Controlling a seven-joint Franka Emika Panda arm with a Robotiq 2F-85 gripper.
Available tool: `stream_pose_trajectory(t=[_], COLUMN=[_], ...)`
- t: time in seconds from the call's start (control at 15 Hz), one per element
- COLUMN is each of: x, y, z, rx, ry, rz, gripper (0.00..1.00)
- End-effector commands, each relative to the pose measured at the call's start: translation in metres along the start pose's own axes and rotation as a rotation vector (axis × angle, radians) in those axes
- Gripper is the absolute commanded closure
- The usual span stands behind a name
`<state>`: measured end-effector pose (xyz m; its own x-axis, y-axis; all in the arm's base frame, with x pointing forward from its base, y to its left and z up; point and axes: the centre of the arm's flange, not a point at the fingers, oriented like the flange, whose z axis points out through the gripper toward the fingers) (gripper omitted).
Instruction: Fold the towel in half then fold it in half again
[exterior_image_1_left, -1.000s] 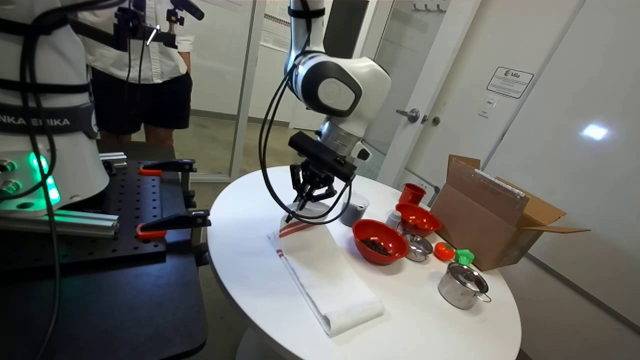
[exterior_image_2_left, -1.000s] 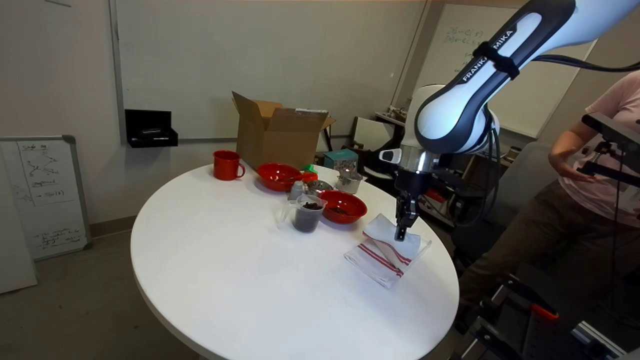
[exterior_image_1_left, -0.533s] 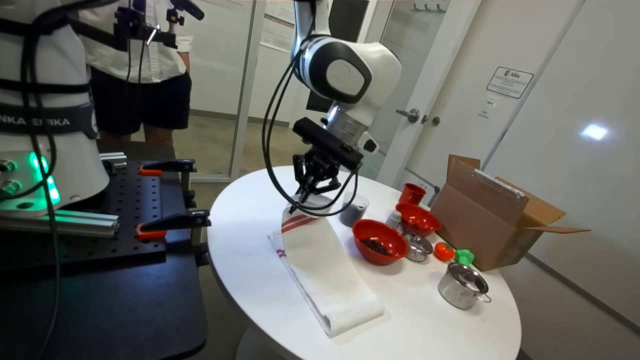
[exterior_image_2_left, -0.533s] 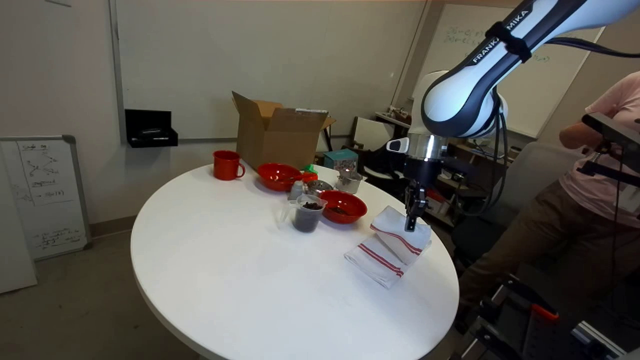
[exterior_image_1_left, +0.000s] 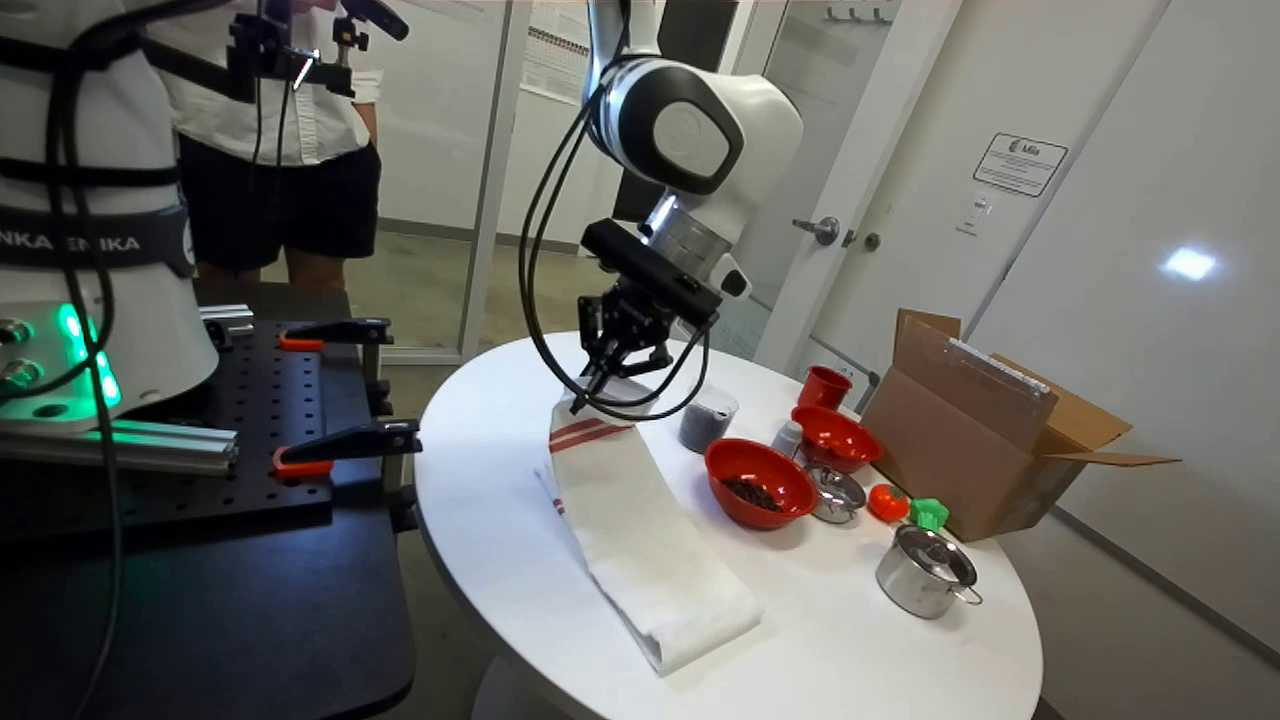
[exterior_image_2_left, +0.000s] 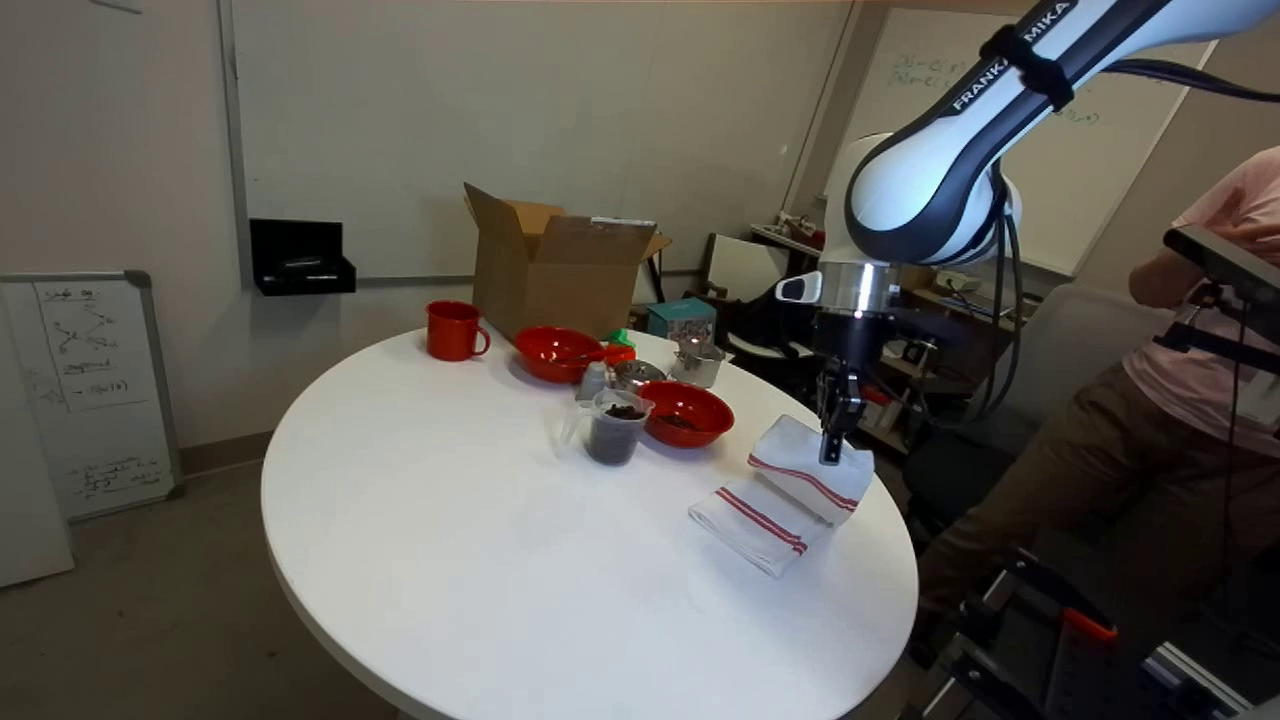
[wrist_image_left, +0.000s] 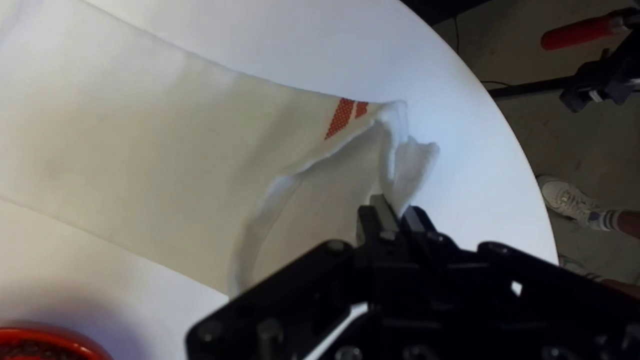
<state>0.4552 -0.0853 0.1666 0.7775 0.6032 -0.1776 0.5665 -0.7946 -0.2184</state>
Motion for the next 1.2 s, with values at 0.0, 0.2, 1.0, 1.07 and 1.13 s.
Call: stream_pose_trajectory(t=[0.0,0.2,1.0,1.07,1.13], x=[0.021,0.034,0.053,0.054,0.054], y=[-0.008,-0.010,-0.006,-0.007,-0.008], z=[0.003,0.004,0.003,0.002,0.001], rx=[0.043,0.062,0.080,0.075,0.071], ry=[0.027,0.053,0.104,0.107,0.107], rz=[-0.033,-0.036,-0.019,-0.025,-0.027], gripper=[0.99,0.99,0.36,0.28,0.22])
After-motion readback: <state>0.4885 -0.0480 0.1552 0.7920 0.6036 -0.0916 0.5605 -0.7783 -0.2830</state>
